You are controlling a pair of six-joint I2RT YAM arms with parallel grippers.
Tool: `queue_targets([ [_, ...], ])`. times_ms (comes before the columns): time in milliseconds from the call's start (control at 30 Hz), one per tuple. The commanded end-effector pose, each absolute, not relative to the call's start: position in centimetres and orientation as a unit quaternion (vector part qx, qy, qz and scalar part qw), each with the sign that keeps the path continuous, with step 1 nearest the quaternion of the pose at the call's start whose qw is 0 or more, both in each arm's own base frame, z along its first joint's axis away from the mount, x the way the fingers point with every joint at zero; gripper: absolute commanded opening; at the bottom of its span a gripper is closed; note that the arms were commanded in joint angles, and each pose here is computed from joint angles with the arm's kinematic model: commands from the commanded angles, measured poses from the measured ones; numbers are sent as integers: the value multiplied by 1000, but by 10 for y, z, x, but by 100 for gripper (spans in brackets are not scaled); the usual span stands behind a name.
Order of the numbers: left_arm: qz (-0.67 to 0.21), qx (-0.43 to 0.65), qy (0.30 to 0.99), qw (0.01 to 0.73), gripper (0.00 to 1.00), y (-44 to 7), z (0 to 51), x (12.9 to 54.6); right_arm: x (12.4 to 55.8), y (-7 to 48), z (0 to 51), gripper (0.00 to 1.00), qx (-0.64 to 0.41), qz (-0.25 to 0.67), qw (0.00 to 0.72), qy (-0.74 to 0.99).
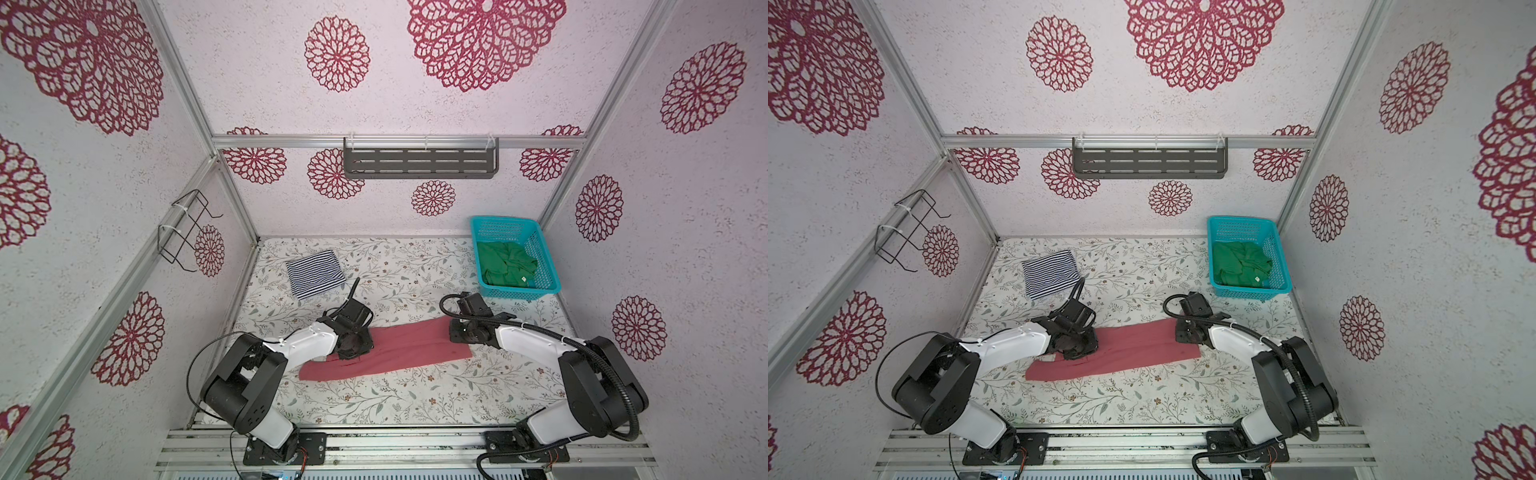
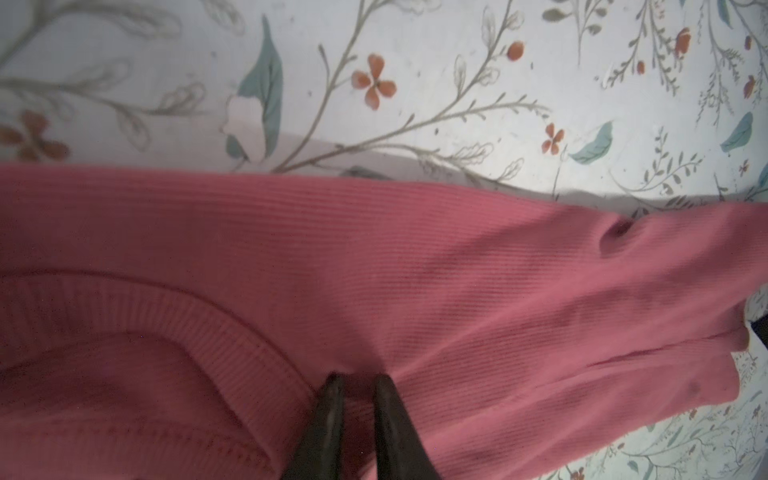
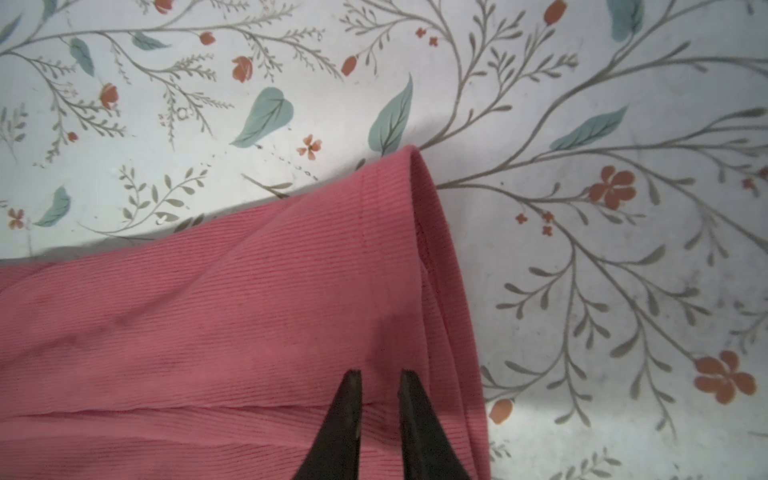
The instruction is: Fold and stack the tank tops
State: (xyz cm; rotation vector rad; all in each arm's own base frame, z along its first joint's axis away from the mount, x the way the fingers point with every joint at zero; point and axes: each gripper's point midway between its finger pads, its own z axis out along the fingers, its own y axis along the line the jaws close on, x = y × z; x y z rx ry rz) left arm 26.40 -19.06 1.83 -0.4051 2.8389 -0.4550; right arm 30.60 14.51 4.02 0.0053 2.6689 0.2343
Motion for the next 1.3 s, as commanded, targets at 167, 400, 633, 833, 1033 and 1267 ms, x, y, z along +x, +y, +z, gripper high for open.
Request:
queue_targets([
  [167,-94,-181,974,100,39,-149,4,237,323,169,76,19,-93,46,282,954],
  [400,-73,-192,968,142,71,-126,39,247,332,198,64,18,-138,46,274,951],
  [633,-75,-242,954,161,78,-93,52,240,334,209,72,18,-158,54,290,942],
  [833,-74,-290,944,139,53,-74,25,224,331,215,63,16,-164,67,285,942],
  [1033,-69,-303,942,127,44,-73,0,226,333,222,47,12,-150,78,280,945],
  [1267,-77,-292,944,135,39,-82,-24,251,321,193,18,4,-107,26,240,965],
])
